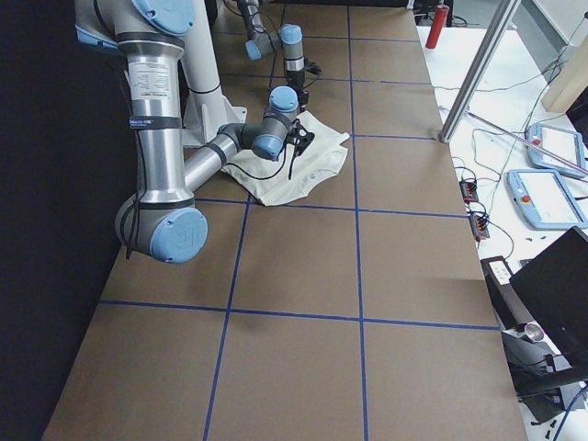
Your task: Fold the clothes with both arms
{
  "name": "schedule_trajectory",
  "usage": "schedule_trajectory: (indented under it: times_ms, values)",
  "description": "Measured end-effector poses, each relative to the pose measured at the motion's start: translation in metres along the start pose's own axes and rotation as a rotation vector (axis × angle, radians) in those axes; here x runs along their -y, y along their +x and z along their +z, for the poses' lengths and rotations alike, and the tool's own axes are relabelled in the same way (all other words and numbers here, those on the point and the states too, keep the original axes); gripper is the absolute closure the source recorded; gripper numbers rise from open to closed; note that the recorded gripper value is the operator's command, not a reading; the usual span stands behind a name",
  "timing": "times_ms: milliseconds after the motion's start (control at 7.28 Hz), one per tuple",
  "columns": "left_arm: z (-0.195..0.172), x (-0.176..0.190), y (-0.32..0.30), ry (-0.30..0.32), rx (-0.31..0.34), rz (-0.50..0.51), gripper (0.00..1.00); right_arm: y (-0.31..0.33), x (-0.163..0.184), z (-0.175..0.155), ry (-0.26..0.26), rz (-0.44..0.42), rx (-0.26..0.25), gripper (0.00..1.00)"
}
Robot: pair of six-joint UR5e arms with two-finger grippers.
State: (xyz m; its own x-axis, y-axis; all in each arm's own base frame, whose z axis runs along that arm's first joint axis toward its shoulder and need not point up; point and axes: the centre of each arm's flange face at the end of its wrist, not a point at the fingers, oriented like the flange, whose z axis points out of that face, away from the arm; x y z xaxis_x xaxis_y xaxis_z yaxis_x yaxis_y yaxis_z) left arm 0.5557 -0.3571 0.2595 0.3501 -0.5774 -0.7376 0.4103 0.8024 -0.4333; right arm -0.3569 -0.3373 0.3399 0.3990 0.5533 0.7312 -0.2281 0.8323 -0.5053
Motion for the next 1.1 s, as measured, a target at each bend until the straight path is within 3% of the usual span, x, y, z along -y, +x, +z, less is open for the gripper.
schedule_trajectory:
  times_ms: [412,687,1100]
  values:
    - [0.011,0.003,0.004,0.019,0.011,0.004,0.54,0.000,-0.001,0.003,0.001,-0.001,-0.003,0.00]
    - [0.017,0.007,0.000,0.033,0.023,0.001,1.00,0.000,-0.003,0.006,0.003,-0.002,-0.005,0.00]
    - [0.017,0.017,-0.001,0.066,0.045,0.015,1.00,-0.002,-0.005,0.009,0.020,-0.008,0.001,0.00]
